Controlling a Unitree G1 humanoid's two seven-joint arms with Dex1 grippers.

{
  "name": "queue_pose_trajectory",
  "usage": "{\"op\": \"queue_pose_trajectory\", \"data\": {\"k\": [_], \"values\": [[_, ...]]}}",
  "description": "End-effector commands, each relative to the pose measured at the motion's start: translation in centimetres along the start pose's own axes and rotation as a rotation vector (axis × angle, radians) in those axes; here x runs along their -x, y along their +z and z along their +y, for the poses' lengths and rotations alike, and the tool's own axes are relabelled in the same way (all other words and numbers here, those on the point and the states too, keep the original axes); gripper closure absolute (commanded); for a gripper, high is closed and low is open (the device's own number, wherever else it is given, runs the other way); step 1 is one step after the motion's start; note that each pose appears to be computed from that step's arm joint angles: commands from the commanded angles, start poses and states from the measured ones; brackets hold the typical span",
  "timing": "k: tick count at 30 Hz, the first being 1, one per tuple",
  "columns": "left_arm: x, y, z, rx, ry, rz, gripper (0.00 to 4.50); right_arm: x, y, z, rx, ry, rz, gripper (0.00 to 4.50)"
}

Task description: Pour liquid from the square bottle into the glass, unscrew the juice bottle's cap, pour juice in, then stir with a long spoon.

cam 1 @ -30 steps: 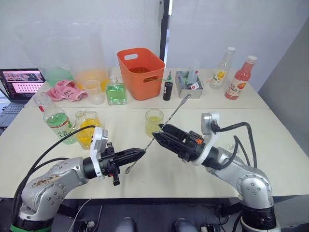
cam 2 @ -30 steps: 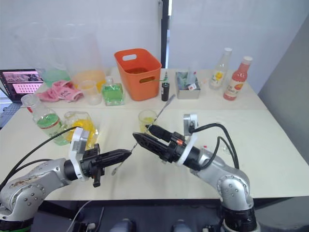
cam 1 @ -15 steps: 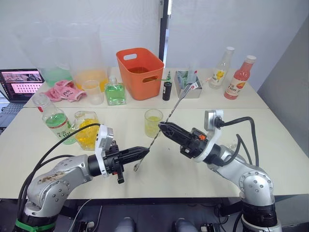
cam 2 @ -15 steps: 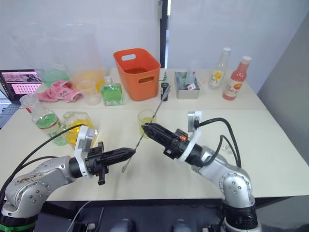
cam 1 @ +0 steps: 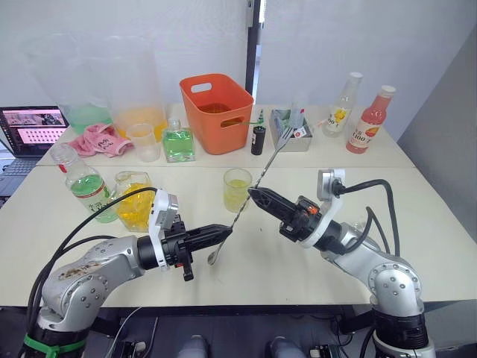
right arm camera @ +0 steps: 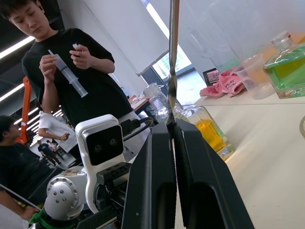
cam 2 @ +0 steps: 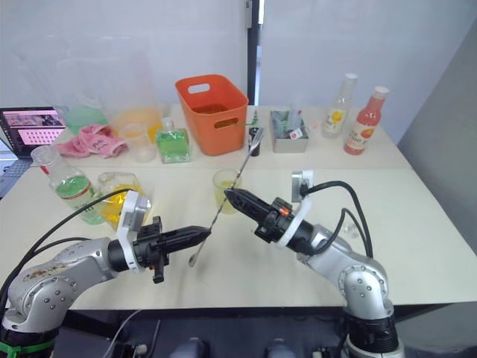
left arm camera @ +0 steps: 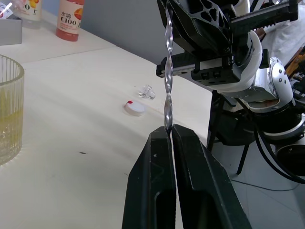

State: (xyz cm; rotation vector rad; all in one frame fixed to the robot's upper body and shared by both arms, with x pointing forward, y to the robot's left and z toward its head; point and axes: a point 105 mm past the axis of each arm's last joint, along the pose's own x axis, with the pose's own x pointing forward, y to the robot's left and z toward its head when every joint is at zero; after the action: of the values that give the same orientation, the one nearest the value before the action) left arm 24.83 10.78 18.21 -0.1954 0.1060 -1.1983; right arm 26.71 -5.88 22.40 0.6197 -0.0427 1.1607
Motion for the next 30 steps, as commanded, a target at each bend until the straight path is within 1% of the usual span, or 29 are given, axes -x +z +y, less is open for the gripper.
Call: {"op": "queue_pose_trajectory", "data": {"k": [1, 5, 6, 7, 9, 12, 13, 15, 18, 20, 22, 26, 30], "values": [[0.3, 1.4, 0.0, -0.072, 0.026, -0.028, 3.83, -0.2, 0.7, 0.4, 0.042, 0.022, -0.012, 4.50], [0.7, 1.3, 0.5, -0.102, 0.068, -0.026, 2.55, -0.2, 1.5, -0.5, 0.074, -0.017, -0.030, 4.50], [1.0, 1.2, 0.8, -0.113, 0.091, -0.022, 2.13, -0.1, 1.9, -0.7, 0.092, -0.032, -0.042, 4.50], [1.4, 1.0, 1.5, -0.128, 0.141, -0.026, 1.87, -0.1, 2.8, -1.1, 0.121, -0.051, -0.058, 4.50], [1.8, 1.1, 2.5, -0.165, 0.216, -0.039, 1.20, -0.2, 4.3, -1.5, 0.183, -0.077, -0.074, 4.50], [1.8, 1.4, 3.1, -0.199, 0.273, -0.066, 0.26, -0.5, 6.2, -1.3, 0.246, -0.081, -0.100, 4.50], [1.8, 1.7, 3.4, -0.207, 0.301, -0.087, 0.04, -0.9, 7.5, -1.0, 0.286, -0.077, -0.124, 4.50], [1.7, 2.0, 3.8, -0.227, 0.338, -0.111, 0.04, -1.7, 9.7, -0.5, 0.355, -0.077, -0.159, 4.50], [1.5, 2.1, 4.0, -0.273, 0.372, -0.127, 0.04, -3.1, 11.6, -0.4, 0.437, -0.105, -0.184, 4.50], [1.3, 2.1, 4.1, -0.289, 0.380, -0.125, 0.04, -4.2, 12.7, -1.4, 0.501, -0.168, -0.204, 4.50], [1.1, 2.0, 4.1, -0.285, 0.382, -0.133, 0.04, -5.1, 12.7, -2.3, 0.559, -0.191, -0.188, 4.50], [0.9, 1.8, 4.1, -0.283, 0.384, -0.129, 0.04, -6.4, 11.3, -4.0, 0.615, -0.209, -0.110, 4.50], [0.8, 1.6, 4.1, -0.282, 0.395, -0.131, 0.04, -7.4, 9.9, -4.5, 0.643, -0.178, -0.045, 4.50]]}}
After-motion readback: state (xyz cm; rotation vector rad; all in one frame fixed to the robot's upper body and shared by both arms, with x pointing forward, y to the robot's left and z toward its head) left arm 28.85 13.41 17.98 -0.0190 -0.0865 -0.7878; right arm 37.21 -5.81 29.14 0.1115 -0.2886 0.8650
